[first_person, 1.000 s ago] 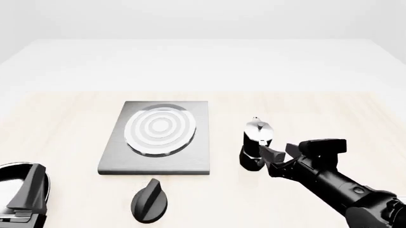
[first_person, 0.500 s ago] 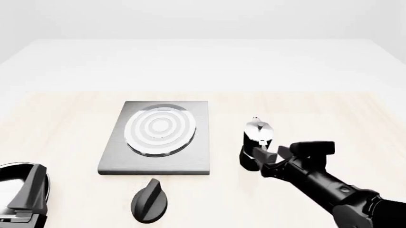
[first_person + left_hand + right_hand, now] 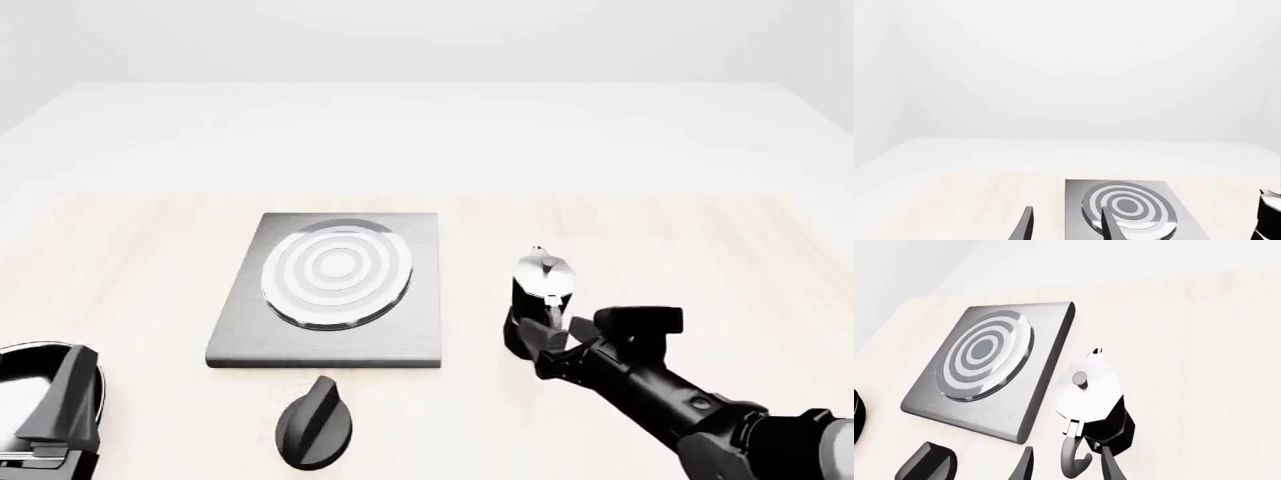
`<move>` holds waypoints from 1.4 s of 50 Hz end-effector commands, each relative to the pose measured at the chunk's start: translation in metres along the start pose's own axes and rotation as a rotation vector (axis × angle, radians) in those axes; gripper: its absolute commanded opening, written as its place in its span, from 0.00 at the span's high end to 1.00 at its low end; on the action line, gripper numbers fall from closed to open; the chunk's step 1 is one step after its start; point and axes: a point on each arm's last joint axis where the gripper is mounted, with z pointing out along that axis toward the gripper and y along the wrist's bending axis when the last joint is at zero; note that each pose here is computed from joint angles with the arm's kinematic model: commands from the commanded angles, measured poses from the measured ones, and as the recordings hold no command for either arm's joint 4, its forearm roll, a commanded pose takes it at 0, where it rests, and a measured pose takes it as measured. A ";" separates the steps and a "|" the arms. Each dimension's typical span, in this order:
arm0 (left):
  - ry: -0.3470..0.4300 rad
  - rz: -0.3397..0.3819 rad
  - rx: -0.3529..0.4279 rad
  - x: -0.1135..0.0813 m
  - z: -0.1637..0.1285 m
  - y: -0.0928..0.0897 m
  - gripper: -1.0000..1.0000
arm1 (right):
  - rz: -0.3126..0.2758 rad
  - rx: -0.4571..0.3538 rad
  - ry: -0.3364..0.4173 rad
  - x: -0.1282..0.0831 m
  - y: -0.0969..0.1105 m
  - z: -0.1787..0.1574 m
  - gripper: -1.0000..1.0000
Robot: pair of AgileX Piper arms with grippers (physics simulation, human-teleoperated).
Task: Turn on the stove and put the moka pot on it.
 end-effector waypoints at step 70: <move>-0.023 -0.006 0.011 -0.002 0.000 -0.001 0.00 | -0.232 -0.005 0.017 -0.073 0.029 -0.088 1.00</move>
